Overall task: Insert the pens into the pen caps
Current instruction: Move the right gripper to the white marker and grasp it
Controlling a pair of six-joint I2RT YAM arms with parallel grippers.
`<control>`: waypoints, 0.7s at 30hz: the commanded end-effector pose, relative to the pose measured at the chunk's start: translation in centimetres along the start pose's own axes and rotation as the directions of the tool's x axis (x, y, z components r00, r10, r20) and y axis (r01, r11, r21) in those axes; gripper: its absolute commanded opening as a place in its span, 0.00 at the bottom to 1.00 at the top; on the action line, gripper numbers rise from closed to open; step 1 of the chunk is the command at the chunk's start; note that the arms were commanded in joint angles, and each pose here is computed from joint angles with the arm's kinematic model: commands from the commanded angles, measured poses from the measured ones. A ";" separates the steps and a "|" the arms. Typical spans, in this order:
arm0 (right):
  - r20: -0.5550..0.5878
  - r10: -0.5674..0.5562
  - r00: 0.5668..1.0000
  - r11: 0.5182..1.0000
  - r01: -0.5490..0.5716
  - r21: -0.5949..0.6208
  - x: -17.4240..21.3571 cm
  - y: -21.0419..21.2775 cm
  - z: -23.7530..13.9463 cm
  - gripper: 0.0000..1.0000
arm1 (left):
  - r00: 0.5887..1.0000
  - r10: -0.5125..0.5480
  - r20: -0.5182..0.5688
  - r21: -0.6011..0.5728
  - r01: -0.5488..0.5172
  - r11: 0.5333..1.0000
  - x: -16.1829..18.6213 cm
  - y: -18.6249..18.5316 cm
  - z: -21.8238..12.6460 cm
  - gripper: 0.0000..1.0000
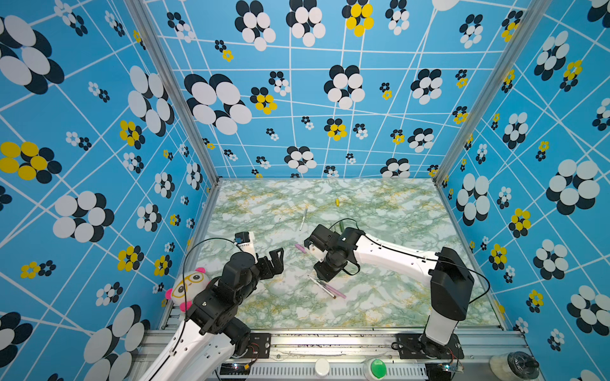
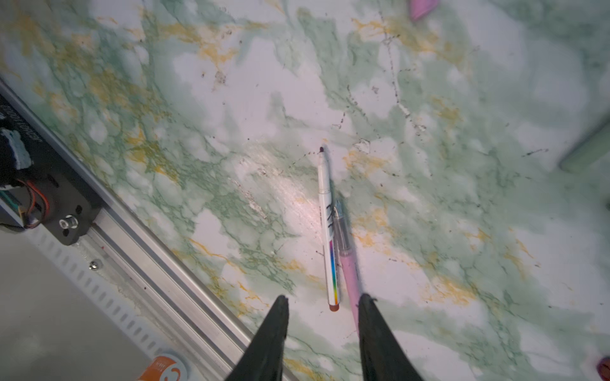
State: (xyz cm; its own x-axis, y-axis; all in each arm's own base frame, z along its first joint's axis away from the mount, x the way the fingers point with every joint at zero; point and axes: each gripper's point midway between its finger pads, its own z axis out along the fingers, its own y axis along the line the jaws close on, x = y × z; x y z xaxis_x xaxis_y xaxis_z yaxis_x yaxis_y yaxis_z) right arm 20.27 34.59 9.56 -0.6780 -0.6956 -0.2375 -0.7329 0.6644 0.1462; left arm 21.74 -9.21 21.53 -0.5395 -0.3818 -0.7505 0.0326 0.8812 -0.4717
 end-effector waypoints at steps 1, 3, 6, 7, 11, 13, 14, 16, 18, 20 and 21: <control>0.017 -0.017 1.000 1.000 0.017 0.002 -1.1 0.0 1.9 0.38 | 0.999 -0.052 -0.014 -0.093 0.050 0.994 1.4 2.8 -0.6 1.00; 0.009 -0.029 1.000 1.000 0.029 0.006 -1.7 0.4 3.0 0.38 | 0.998 -0.067 0.003 -0.095 0.067 0.993 1.5 3.1 -0.9 1.00; 0.002 -0.048 0.999 0.999 0.048 0.012 -2.8 0.6 4.5 0.39 | 0.997 -0.075 0.005 -0.089 0.075 0.993 1.6 3.2 -0.8 1.00; -0.008 -0.053 0.999 0.998 0.054 0.013 -3.0 0.7 5.0 0.39 | 0.997 -0.074 0.001 -0.090 0.074 0.993 1.7 3.2 -0.7 1.00; -0.022 -0.076 0.997 0.997 0.076 0.023 -4.1 0.9 5.9 0.39 | 0.998 -0.066 -0.003 -0.094 0.065 0.993 1.8 3.2 -0.5 0.99; -0.036 -0.083 0.996 0.996 0.085 0.034 -4.1 0.8 6.3 0.39 | 0.998 -0.065 0.000 -0.090 0.064 0.994 1.7 3.2 -0.4 0.99; -0.044 -0.088 0.995 0.995 0.090 0.043 -4.1 0.7 6.6 0.39 | 0.998 -0.063 0.002 -0.087 0.063 0.994 1.6 3.1 -0.4 0.99; -0.056 -0.092 0.994 0.994 0.096 0.057 -3.9 0.5 7.0 0.38 | 0.998 -0.062 0.002 -0.087 0.062 0.994 1.7 3.2 -0.3 0.99; -0.066 -0.096 0.993 0.993 0.100 0.068 -3.7 0.3 7.3 0.38 | 0.998 -0.062 0.000 -0.084 0.062 0.995 1.7 3.1 -0.1 0.99; -0.081 -0.096 0.992 0.992 0.102 0.073 -3.4 0.2 7.7 0.38 | 0.998 -0.065 -0.003 -0.080 0.065 0.995 1.7 3.1 0.0 0.99; -0.088 -0.095 0.992 0.992 0.102 0.075 -3.3 0.1 7.9 0.38 | 0.998 -0.067 -0.005 -0.079 0.066 0.995 1.8 3.1 0.1 0.99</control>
State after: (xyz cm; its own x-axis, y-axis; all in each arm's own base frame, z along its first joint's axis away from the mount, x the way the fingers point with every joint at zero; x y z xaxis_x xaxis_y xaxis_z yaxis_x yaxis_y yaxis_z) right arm 23.00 39.72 3.62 -0.6225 -0.7545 -0.2077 -0.7799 0.6201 0.0849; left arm 20.69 -7.02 19.10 -0.5382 -0.4418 -0.7177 -0.0721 0.8726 -0.4831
